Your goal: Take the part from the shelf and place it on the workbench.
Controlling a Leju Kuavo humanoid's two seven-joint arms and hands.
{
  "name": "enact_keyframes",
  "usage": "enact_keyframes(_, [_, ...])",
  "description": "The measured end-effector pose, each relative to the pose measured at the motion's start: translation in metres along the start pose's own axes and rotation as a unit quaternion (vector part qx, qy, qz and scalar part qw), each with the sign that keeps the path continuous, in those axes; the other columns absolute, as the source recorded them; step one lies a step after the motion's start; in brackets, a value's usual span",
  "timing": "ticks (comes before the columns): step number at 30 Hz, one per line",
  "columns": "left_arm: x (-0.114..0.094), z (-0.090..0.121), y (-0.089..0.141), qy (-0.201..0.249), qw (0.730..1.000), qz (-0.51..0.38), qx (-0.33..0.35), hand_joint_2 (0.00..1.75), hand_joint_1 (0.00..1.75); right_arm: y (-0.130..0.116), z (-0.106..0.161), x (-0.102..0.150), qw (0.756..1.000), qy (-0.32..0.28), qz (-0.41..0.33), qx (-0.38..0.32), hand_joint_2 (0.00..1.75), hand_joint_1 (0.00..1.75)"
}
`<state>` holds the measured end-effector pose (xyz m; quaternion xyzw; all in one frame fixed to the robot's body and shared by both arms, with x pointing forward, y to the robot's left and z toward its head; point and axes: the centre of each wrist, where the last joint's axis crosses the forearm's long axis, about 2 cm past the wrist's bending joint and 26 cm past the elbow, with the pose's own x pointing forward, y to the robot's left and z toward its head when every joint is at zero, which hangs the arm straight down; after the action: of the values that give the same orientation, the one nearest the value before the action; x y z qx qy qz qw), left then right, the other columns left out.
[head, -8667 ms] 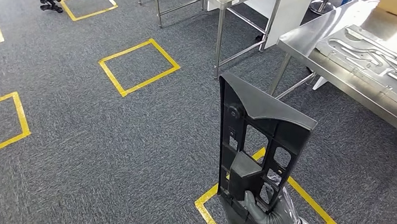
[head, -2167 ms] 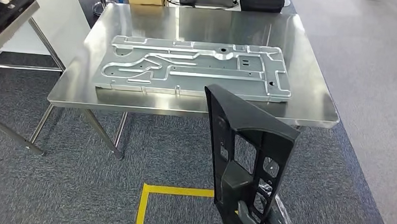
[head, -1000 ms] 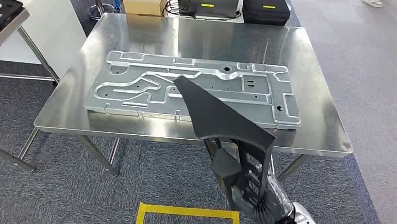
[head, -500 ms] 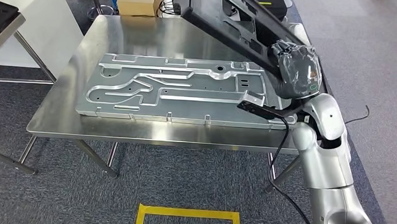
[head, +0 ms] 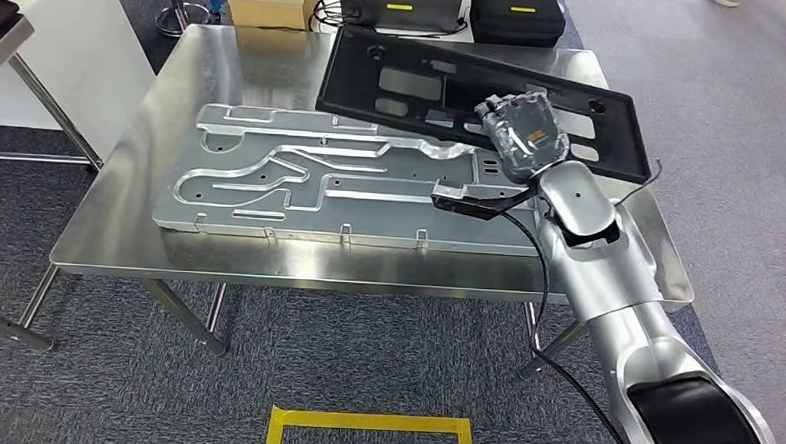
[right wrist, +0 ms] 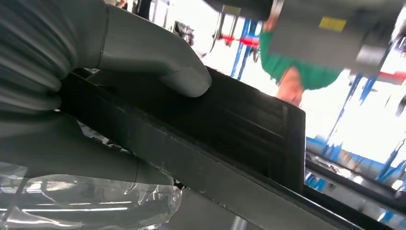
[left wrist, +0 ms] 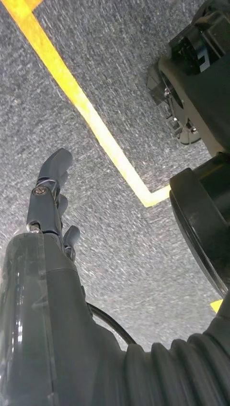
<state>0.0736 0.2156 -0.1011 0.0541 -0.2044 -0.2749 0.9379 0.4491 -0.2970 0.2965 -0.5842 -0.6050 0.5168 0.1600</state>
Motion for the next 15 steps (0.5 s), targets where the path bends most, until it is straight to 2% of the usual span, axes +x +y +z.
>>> enact_keyframes(4, [0.0,0.0,0.0,-0.001,1.0,-0.012,-0.004,1.75,0.0,0.034,0.004,0.028,0.997,-0.013,-0.033,0.068,1.75,1.75])
enact_keyframes(9, [-0.001,0.0,0.001,0.004,1.0,-0.021,-0.009,1.75,0.0,0.065,0.011,0.055,0.986,0.007,-0.068,0.152,1.75,1.75])
enact_keyframes(15, [-0.003,-0.001,0.004,0.006,1.0,-0.016,-0.004,1.75,0.0,0.091,0.033,0.062,0.972,0.012,-0.059,0.229,1.75,1.75])
